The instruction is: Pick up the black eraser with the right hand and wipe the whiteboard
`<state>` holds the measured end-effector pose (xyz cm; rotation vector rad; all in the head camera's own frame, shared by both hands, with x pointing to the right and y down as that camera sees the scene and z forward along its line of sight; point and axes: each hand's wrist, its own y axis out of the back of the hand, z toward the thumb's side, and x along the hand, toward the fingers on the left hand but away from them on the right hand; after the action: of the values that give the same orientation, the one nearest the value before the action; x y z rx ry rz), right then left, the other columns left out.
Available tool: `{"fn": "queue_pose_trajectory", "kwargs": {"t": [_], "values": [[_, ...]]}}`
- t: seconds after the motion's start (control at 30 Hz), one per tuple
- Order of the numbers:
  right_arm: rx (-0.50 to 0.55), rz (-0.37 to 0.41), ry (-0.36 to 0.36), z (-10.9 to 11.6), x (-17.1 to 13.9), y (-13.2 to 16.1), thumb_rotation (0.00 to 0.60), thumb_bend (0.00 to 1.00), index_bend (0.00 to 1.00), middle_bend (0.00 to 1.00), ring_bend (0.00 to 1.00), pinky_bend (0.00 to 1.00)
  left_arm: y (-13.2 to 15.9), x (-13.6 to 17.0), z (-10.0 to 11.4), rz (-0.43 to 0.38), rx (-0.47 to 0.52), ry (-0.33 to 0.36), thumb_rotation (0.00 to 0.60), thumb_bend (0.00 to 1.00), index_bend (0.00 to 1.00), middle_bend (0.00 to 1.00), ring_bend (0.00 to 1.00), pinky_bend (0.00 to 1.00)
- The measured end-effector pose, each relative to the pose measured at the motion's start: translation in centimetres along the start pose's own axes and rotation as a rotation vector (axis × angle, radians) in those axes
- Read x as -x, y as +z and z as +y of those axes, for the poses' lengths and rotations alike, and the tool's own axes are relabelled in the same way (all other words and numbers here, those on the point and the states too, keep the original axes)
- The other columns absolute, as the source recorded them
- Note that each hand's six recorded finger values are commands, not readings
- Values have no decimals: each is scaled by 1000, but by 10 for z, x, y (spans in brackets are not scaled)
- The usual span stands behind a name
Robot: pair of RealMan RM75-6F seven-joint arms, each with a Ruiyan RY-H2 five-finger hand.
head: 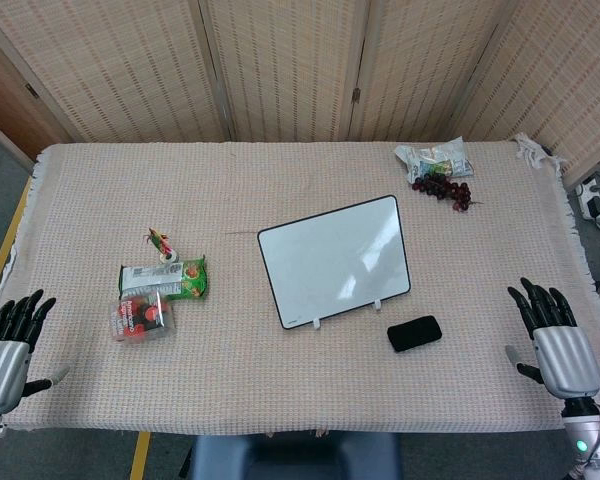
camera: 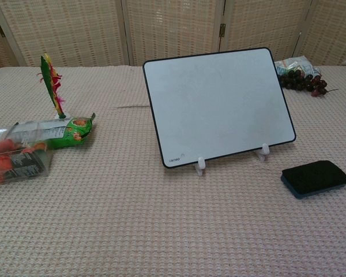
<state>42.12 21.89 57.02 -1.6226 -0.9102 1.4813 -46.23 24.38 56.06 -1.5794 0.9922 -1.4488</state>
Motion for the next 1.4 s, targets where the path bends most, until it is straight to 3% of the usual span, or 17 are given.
{"fn": "queue_pose_trajectory", "kwargs": {"t": [0.27,0.63,0.77,1.4], "values": [[-23,6,44,-8,2,1,600,345,11,0,0,0,3,-2,-2,-14,7,-16,600,152,0,0,0,0],[-117,145,227,-37,23,28,600,346,289,0,0,0,9,-7,-7,-46,18,-45,600,167,0,0,0,0],[-165,194,276,-49,38,45,600,347,313,0,0,0,10,-6,-5,-52,33,-45,600,170,0,0,0,0],[-203,241,375,-93,84,87,600,346,315,0,0,0,1,-4,-3,-31,66,-61,600,173,0,0,0,0]]}}
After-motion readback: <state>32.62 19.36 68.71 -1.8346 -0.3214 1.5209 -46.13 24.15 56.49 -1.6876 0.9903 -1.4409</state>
